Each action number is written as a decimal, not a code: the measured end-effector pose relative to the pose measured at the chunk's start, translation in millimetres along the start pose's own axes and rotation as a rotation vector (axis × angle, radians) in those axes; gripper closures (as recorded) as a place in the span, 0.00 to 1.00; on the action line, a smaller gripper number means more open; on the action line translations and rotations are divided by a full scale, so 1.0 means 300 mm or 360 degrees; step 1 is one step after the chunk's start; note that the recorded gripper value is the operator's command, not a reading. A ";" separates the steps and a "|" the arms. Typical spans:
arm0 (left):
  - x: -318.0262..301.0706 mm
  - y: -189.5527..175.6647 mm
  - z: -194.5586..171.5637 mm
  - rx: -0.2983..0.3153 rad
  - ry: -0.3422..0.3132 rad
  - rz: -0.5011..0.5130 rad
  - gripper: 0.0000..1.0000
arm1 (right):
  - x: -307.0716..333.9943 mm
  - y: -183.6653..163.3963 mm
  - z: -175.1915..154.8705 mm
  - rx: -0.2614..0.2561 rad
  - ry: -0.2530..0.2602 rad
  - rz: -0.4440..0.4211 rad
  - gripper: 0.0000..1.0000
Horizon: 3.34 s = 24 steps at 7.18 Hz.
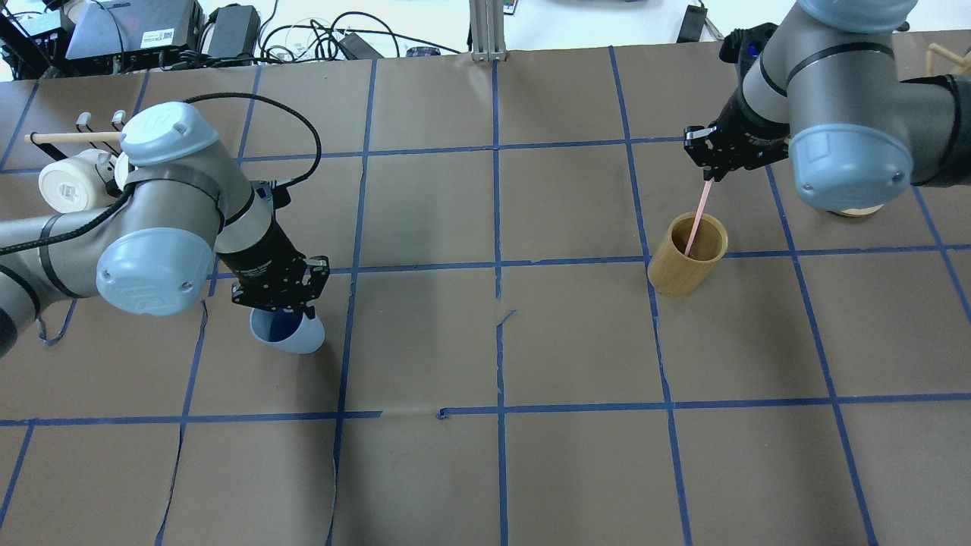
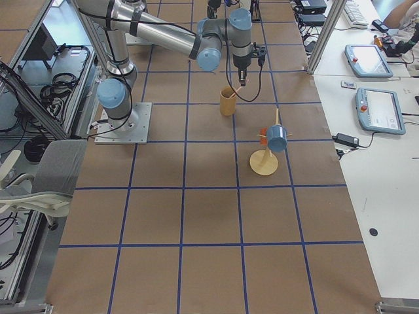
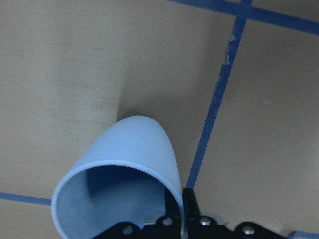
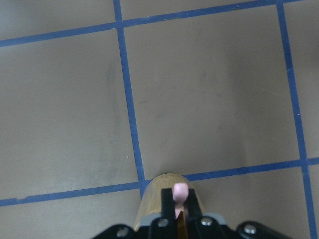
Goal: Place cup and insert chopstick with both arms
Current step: 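Move the light blue cup farther from the robot with the left gripper, then release and withdraw the left gripper while the right brings the chopstick over the cup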
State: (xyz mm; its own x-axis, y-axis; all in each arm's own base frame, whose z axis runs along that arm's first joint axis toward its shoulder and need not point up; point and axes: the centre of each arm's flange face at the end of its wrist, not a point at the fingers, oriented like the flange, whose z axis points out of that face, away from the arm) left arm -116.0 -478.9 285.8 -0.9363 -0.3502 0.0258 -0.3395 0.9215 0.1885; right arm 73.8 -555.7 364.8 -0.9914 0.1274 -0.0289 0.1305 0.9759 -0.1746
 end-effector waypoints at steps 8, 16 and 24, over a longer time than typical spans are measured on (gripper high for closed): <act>0.820 -0.092 -0.133 0.0111 0.0412 -0.0469 1.00 | -0.008 0.022 -0.258 0.0118 0.0001 -0.0004 0.87; 0.878 -0.122 0.015 0.0100 0.0361 -0.0442 0.00 | -0.238 0.028 -0.557 0.0423 -0.0073 -0.0147 0.88; 0.265 0.048 -0.699 0.0268 0.0135 0.0154 0.00 | -0.647 0.146 -0.416 0.0622 -0.0244 -0.0167 0.87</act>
State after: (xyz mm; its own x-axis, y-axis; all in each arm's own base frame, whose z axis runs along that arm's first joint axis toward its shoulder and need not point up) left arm -176.5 -528.6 496.5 -0.9568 -0.2650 0.1195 -0.2652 0.9641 0.0146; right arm 271.3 -515.5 485.7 -0.9909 -0.0256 -0.1321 0.0508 0.8381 -0.5431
